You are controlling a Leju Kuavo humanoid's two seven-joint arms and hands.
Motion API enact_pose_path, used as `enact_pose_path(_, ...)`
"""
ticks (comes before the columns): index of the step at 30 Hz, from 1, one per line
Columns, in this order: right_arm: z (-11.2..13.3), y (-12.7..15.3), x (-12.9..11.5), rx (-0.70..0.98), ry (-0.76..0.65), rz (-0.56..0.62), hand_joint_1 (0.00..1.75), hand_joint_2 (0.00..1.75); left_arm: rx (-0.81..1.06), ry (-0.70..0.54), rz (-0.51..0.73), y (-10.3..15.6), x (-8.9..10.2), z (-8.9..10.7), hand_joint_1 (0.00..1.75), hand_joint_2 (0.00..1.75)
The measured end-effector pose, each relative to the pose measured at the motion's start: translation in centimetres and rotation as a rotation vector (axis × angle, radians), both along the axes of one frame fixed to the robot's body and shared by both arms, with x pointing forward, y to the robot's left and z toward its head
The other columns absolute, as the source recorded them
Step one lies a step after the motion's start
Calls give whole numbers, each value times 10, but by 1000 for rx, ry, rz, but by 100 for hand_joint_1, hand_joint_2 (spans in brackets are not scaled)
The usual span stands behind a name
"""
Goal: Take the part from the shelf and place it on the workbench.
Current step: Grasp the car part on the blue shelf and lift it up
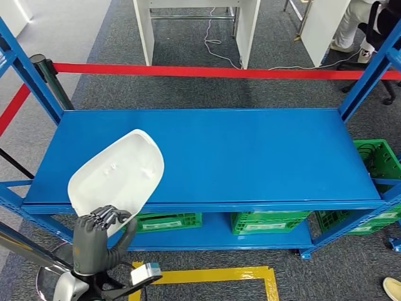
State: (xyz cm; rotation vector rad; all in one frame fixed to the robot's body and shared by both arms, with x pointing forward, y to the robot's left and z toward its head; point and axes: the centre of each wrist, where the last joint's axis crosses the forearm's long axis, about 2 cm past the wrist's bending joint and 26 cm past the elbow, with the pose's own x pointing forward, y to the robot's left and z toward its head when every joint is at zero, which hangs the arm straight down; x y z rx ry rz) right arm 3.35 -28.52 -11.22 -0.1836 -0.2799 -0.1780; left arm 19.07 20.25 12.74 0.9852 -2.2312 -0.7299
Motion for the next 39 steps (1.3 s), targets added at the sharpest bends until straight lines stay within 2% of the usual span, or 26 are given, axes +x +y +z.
enact_pose_path(5,0,-2,0,-52,-71,22,0,175,-91,-51,-43,-4,-18,8,175,175)
enact_pose_path(10,1,-6,5,-194,-33,76,0,175,-139,-80,-30,-5,-26,12,175,175)
enact_pose_path(14,2,-7,6,-230,-22,85,0,175,-157,-83,-15,-5,-27,12,175,175)
enact_pose_path(23,1,-7,8,-147,-36,14,0,175,-170,-97,0,-4,-30,15,175,175)
enact_pose_path(32,1,-7,8,-61,-96,19,0,175,-181,-100,11,0,-36,14,175,175)
enact_pose_path(39,1,-6,7,-55,-69,52,0,175,-215,-93,26,3,-42,13,175,175)
